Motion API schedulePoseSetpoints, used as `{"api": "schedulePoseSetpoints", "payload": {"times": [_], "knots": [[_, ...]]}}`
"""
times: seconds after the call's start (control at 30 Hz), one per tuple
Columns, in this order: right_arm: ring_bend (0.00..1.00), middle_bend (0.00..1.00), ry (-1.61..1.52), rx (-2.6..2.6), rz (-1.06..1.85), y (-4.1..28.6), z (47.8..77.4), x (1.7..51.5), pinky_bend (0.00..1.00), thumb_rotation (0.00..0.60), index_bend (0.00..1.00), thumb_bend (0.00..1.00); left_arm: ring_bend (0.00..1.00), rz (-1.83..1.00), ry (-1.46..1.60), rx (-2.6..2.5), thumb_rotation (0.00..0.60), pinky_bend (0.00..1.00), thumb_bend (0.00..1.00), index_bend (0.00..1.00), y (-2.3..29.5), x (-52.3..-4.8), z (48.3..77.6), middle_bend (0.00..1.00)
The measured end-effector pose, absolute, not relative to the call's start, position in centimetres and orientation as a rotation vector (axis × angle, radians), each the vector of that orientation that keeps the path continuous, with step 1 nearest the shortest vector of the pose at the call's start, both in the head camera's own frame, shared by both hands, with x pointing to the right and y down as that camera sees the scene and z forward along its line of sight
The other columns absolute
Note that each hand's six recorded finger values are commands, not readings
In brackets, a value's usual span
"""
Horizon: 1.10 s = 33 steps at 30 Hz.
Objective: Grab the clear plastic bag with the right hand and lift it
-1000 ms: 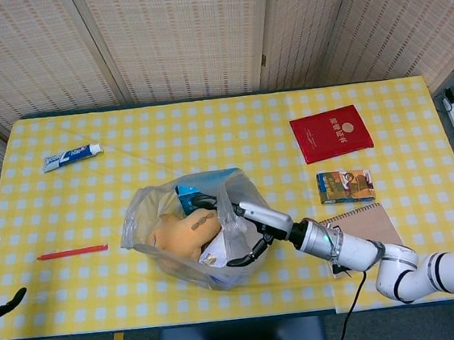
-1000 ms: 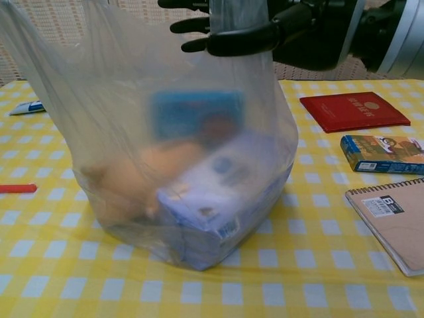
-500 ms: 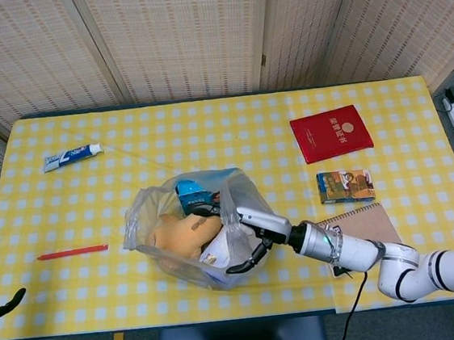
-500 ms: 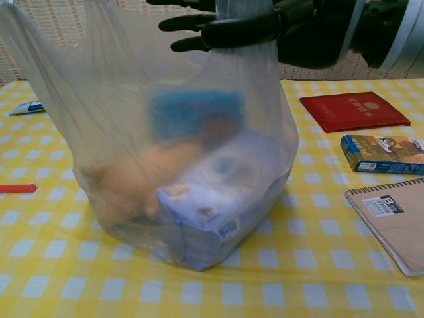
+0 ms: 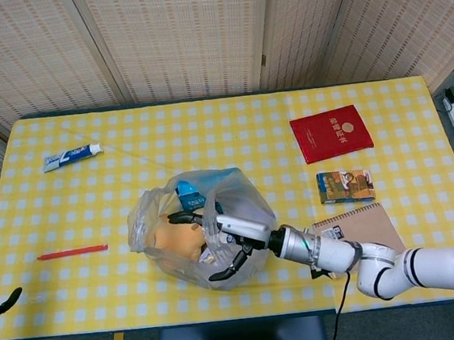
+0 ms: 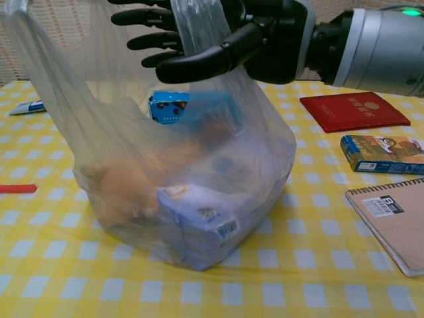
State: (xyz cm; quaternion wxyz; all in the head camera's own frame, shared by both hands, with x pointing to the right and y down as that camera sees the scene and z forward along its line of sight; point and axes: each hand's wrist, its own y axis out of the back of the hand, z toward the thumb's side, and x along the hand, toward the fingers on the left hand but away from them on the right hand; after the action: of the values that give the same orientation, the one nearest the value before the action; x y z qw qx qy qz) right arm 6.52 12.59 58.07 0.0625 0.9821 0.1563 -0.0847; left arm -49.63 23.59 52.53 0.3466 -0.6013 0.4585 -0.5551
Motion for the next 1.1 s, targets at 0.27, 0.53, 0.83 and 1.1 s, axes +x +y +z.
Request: {"api": "schedulePoseSetpoints", "payload": {"times": [0.27,0.53,0.83,1.1], "knots": [[0.00,0.00,0.454,3.003,-0.296,12.9,58.9,3.8,0.00,0.600,0.00,0.24,0.09,-1.429,1.202,-1.568,0.600,0.07,0.22,0.01,23.6,-49.8,52.3,0.10],[0.00,0.00,0.449,3.055,-0.334,12.9,59.2,2.3,0.00,0.600,0.00,0.23,0.09,-1.421,1.211,-1.576,0.600,0.07,0.22,0.01,23.6,-49.9,52.0,0.10],[0.00,0.00,0.450,3.051,-0.343,12.7,59.6,-0.1,0.00,0.600,0.00,0.23,0.09,-1.407,1.222,-1.579,0.600,0.07,0.22,0.00,23.8,-50.0,51.6,0.10],[0.00,0.00,0.463,3.057,-0.308,12.7,59.5,-0.8,0.00,0.600,0.00,0.23,0.09,-1.402,1.240,-1.576,0.600,0.07,0.22,0.00,23.9,-50.4,51.2,0.10]]}}
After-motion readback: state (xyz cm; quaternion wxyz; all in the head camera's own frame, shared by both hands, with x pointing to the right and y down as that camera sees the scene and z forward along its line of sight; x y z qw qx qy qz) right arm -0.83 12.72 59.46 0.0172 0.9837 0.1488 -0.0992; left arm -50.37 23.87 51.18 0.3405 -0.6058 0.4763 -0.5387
